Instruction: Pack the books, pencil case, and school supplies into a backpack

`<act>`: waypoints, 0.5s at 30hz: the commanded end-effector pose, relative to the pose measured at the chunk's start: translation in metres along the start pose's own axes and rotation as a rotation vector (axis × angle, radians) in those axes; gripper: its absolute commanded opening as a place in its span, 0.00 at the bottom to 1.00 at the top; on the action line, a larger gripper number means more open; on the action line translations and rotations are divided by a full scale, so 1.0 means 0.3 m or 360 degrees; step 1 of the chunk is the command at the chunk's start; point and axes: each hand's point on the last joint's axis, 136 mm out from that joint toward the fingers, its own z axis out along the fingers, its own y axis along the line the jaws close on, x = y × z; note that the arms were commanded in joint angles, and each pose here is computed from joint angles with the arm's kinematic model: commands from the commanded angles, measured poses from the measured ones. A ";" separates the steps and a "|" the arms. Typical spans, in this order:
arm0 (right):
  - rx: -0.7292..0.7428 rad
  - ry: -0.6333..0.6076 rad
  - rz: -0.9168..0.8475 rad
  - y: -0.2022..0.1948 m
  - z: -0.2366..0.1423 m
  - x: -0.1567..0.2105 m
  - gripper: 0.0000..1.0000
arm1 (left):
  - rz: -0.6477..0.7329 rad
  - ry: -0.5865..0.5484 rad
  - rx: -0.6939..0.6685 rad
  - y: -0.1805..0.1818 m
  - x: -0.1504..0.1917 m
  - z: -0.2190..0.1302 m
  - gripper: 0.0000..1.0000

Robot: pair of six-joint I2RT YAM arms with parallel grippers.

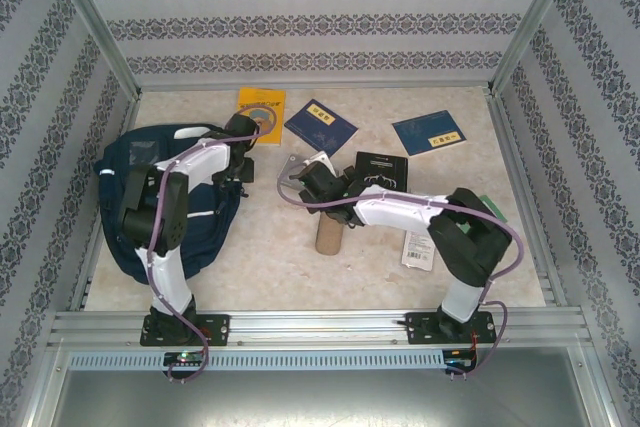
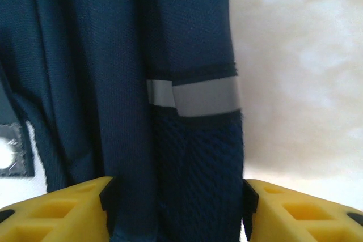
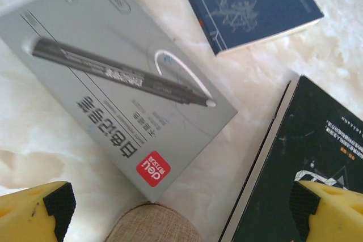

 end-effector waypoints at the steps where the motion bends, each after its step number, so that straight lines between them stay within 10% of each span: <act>1: -0.0087 -0.0031 0.0099 0.008 -0.056 -0.016 0.98 | 0.0100 0.0011 -0.0129 0.014 -0.025 0.003 0.57; 5: -0.0105 -0.0078 0.0156 -0.012 -0.102 -0.038 0.98 | 0.0139 0.0024 -0.0169 -0.005 -0.065 0.034 0.43; 9: -0.0114 -0.0086 0.0190 -0.022 -0.121 -0.032 0.98 | 0.0207 0.0007 -0.0192 -0.038 -0.090 0.029 0.00; 15: -0.0097 -0.0064 0.0255 -0.047 -0.113 -0.007 0.98 | 0.0387 -0.0167 -0.0036 -0.215 -0.076 -0.093 0.00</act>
